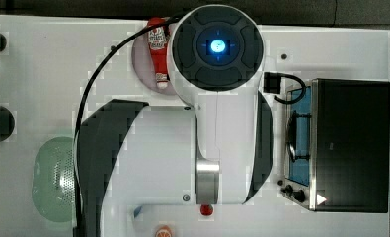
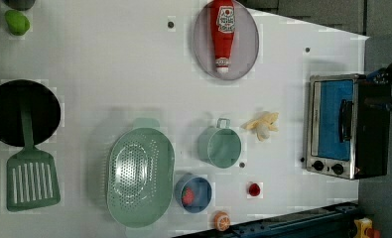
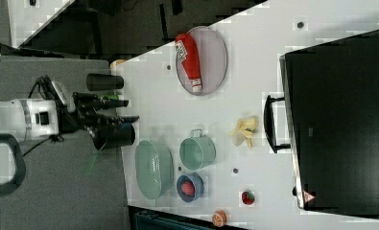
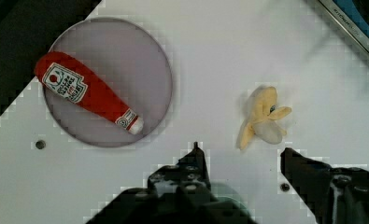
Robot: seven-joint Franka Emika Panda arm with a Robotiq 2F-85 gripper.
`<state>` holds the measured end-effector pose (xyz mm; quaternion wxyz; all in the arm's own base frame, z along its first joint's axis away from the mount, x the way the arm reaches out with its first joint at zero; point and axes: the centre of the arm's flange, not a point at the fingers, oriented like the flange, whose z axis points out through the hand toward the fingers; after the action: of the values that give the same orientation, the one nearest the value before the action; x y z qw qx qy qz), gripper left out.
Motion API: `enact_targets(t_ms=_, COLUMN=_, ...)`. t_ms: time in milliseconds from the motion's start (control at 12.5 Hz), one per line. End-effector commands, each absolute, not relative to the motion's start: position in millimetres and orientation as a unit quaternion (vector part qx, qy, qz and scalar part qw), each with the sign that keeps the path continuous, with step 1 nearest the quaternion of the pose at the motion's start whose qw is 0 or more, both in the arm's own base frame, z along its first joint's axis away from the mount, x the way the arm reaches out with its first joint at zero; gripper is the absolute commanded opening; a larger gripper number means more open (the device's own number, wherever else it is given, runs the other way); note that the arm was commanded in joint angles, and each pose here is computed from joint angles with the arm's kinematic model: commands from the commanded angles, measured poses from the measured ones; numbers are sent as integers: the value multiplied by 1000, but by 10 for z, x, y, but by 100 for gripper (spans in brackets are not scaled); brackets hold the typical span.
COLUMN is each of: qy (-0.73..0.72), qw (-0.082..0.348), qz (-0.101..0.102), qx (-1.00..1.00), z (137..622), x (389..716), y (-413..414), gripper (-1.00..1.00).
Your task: Pick banana from table and place on oven.
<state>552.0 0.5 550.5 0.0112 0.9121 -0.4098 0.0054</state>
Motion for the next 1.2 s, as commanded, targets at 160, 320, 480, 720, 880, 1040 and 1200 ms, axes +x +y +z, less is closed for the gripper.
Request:
enact_targets(t_ms=160, qy=-477, qw=-2, qz=13, qx=879, z=6185, x=3925, y=-298, gripper=80)
enact_targets(t_ms=320, qy=-477, qw=-2, qz=12, qx=879, z=6179, x=3926, y=-298, gripper=100)
enact_targets(t_ms=480, qy=-477, qw=1, qz=7, qx=879, z=6121, x=3953, y=-299, gripper=100)
enact_targets(t_ms=720, qy=-476, qw=8, qz=-6, qx=879, z=5734, x=4115, y=-295, gripper=100)
enact_targets(t_ms=880, qy=-475, qw=8, qz=-5, qx=880, z=5327, x=4293, y=-293, gripper=100)
enact_targets(t_ms=1040, qy=-474, qw=8, qz=-3, qx=880, z=4840, x=4472, y=-292, gripper=100)
enact_targets(t_ms=1200, qy=-474, qw=9, qz=-3, qx=880, z=4330, x=4622, y=-298, gripper=100)
